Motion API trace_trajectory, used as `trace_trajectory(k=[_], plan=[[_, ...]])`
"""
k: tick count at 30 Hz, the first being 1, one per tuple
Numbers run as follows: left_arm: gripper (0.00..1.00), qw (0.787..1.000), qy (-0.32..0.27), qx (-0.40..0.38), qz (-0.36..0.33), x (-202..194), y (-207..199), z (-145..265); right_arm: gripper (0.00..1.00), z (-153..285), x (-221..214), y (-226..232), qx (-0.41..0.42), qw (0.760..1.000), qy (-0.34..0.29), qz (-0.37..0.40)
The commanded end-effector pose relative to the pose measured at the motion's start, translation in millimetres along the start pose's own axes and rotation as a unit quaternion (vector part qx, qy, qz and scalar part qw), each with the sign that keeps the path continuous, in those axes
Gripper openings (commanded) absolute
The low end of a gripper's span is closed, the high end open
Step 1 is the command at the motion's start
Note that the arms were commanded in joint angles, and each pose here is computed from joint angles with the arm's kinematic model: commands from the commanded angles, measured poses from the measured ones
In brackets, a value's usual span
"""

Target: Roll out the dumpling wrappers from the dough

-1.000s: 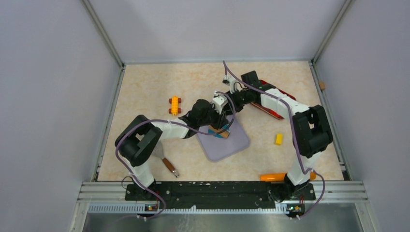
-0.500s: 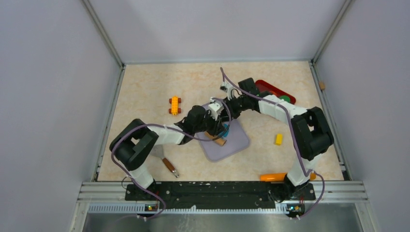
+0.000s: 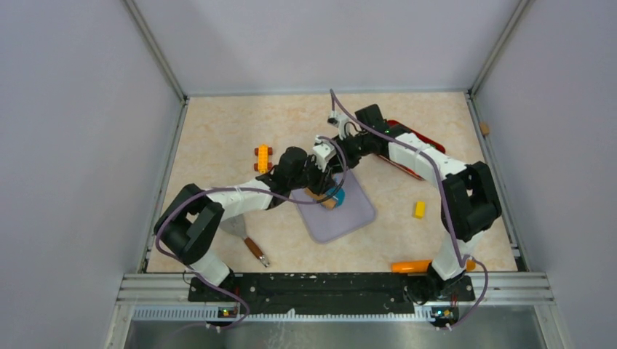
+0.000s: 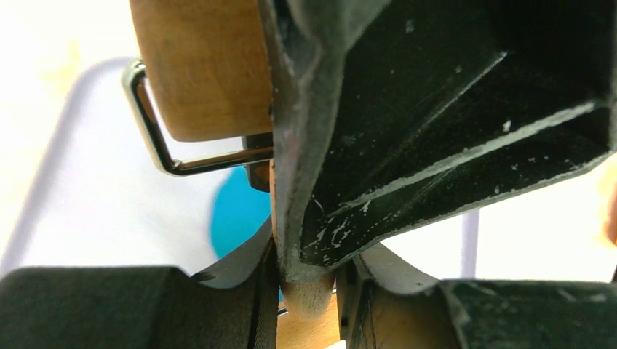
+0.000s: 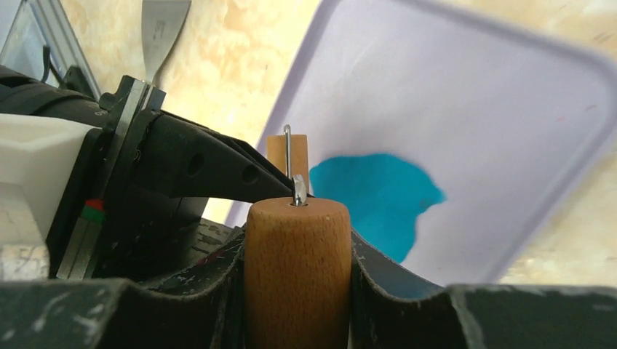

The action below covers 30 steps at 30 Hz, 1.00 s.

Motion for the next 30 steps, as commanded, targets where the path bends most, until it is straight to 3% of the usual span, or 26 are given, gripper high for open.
trace_trajectory(k=[1, 6, 18, 30], plan=[[0.0, 0.998, -0.037, -0.006, -0.051, 45.0, 4.1, -5.7, 0.0, 9.9, 34.6, -5.2, -0.042, 0.997, -0.032, 0.061], [0.0, 0.999, -0.028, -0.002, -0.025, 45.9, 20.5, -22.0, 0.0, 2.4, 29.0, -17.1, -0.055, 0.997, -0.023, 0.057], [0.0, 0.998, 0.006, -0.009, 0.065, 2.0, 42.1, -67.6, 0.0, -18.7, -5.2, -53.5, -0.112, 0.993, 0.026, 0.014], [0.0, 0.997, -0.002, -0.002, 0.08, 17.6, 58.1, -112.8, 0.0, -2.7, -12.9, -93.0, -0.171, 0.985, 0.032, 0.0]])
Point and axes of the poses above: each gripper's point midway between its finger pads, its own z axis back along the fingers, its own y axis along the line the jaws close on, x = y × z, the point moved 9 cm from there along z, back along the fingers, and after that the axes turned 4 degrees about z, right-handed, at the moved point
